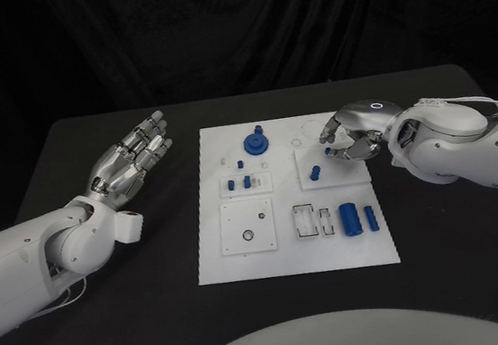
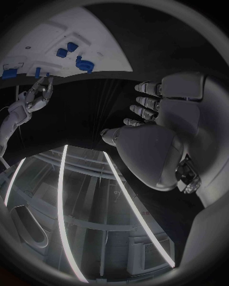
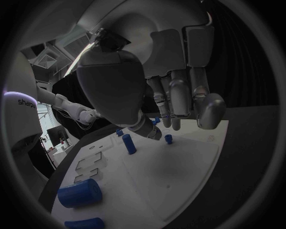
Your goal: Assemble the parts on the task board
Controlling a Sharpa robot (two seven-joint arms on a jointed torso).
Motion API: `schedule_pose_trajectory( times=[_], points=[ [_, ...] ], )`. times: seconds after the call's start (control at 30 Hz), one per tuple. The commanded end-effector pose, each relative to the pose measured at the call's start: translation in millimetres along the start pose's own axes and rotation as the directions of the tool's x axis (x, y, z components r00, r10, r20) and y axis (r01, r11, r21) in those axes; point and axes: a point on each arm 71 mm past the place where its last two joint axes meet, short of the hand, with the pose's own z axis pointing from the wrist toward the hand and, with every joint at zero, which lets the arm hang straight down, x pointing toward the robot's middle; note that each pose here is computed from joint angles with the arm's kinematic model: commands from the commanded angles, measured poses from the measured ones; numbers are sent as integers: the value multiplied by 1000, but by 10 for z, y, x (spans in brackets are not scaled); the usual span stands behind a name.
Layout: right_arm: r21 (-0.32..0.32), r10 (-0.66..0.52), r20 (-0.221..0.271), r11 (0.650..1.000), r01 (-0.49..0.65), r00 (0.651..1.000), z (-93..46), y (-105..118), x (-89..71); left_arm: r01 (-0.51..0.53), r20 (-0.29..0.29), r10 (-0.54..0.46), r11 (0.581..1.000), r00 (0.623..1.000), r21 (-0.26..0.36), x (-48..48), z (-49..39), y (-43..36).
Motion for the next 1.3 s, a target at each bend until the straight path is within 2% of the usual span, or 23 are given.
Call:
schedule_pose_trajectory(
  times=[0.03, 0.67, 1.3],
  points=[
    [-7, 1, 1, 1000, -1, 1000, -3, 3, 25, 22, -15, -21, 993, 1000, 113, 31, -4, -75],
    [-17, 3, -15, 1000, -4, 1000, 41, -16, 158, 50, -36, -48, 996, 998, 75, 54, -45, -2],
    [-15, 0, 4, 1000, 0, 1000, 78, -40, 160, 67, -53, -64, 997, 997, 46, 60, -50, 40]
  ],
)
